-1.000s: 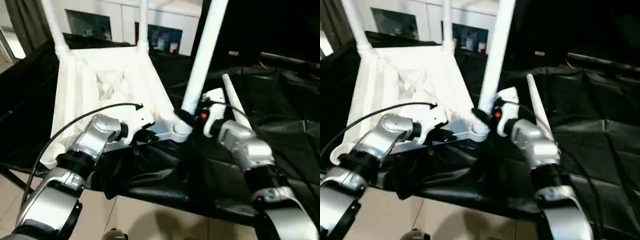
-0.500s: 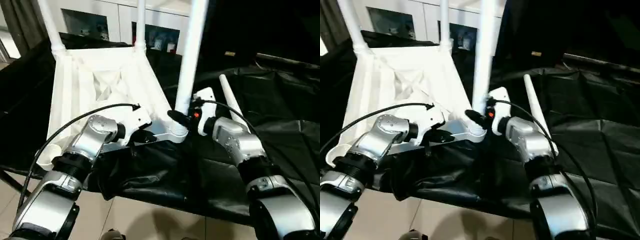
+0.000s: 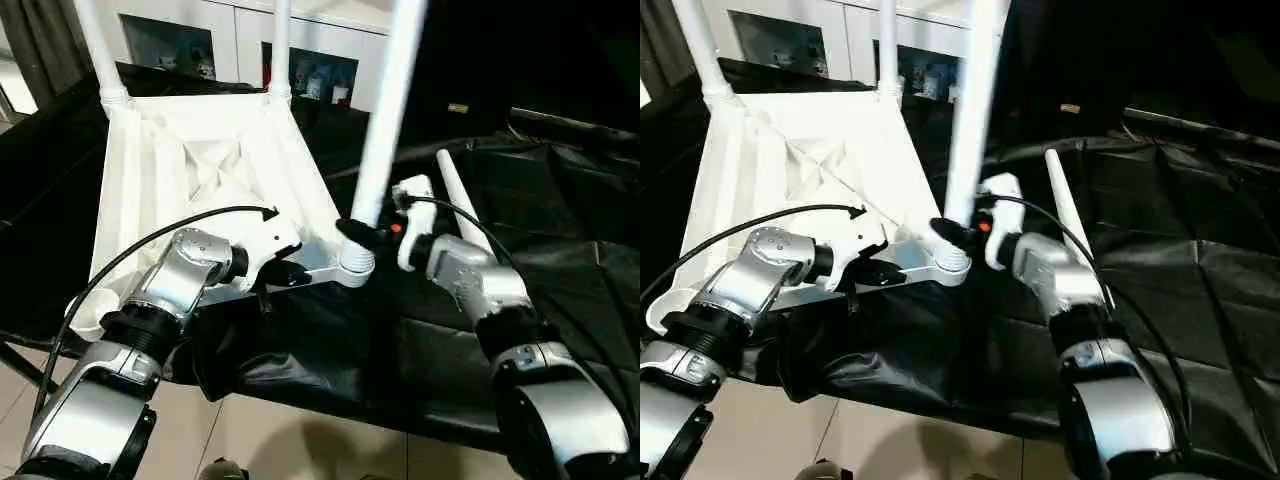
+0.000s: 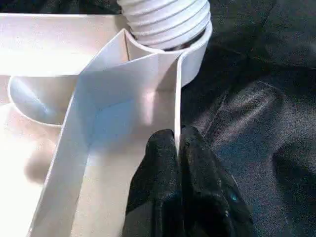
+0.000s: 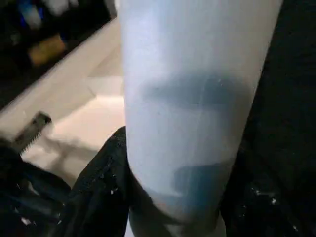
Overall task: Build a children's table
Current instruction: Insert table leg to table base
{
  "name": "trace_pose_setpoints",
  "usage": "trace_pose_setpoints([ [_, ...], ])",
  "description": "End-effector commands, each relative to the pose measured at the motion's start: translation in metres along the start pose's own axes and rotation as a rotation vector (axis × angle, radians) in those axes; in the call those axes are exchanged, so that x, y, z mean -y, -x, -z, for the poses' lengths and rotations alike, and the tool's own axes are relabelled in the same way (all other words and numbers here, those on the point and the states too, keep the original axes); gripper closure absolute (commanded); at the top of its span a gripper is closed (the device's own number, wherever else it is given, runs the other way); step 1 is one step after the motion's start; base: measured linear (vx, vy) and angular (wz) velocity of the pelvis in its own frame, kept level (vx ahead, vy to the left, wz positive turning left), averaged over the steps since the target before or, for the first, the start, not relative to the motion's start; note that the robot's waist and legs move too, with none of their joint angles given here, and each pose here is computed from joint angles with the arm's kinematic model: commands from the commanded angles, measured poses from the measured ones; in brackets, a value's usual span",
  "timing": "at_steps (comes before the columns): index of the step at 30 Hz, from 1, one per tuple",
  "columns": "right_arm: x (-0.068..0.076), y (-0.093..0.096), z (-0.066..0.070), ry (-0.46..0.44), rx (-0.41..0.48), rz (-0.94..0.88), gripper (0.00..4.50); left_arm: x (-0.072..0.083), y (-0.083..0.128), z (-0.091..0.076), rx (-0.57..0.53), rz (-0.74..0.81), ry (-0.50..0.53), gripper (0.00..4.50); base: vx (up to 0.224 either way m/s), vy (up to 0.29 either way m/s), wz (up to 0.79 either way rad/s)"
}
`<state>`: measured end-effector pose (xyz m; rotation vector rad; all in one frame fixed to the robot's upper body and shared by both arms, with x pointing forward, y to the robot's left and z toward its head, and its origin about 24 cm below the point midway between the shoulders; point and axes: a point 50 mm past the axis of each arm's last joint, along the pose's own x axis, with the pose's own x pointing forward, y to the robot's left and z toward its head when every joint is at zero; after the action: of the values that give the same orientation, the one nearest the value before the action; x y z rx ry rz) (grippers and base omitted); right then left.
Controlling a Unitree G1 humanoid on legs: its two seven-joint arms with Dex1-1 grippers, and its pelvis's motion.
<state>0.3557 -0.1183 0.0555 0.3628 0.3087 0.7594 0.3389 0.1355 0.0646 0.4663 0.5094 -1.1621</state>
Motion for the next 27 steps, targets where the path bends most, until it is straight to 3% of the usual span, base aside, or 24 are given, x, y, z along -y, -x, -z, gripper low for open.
trace_pose_setpoints([
  [1, 0.012, 0.014, 0.026, -0.079, -0.038, 0.059, 2.60, 0.002, -0.002, 0.005, 0.011, 0.023, 0.037, 4.50, 0.000, 0.000, 0.00],
  [8, 0.012, 0.022, 0.051, -0.100, 0.019, 0.088, 2.60, -0.002, 0.000, 0.003, 0.003, -0.003, 0.028, 4.50, 0.000, 0.000, 0.00],
  [12, 0.009, 0.025, 0.058, -0.021, 0.054, 0.088, 2.60, -0.006, 0.001, 0.001, 0.001, -0.029, 0.023, 4.50, 0.000, 0.000, 0.00],
  [15, 0.006, 0.029, 0.061, 0.063, 0.100, 0.085, 2.60, -0.009, 0.001, -0.001, 0.002, -0.042, 0.019, 4.50, 0.000, 0.000, 0.00],
  [21, 0.007, 0.034, 0.062, 0.061, 0.167, 0.107, 2.60, -0.011, 0.002, -0.003, 0.004, -0.050, 0.016, 4.50, 0.000, 0.000, 0.00],
  [25, 0.004, 0.035, 0.062, 0.105, 0.153, 0.085, 2.60, -0.011, 0.002, -0.002, 0.003, -0.049, 0.014, 4.50, 0.000, 0.000, 0.00],
  [27, 0.000, 0.032, 0.061, 0.189, 0.101, 0.037, 2.60, -0.011, 0.003, -0.001, -0.001, -0.045, 0.011, 4.50, 0.000, 0.000, 0.00],
])
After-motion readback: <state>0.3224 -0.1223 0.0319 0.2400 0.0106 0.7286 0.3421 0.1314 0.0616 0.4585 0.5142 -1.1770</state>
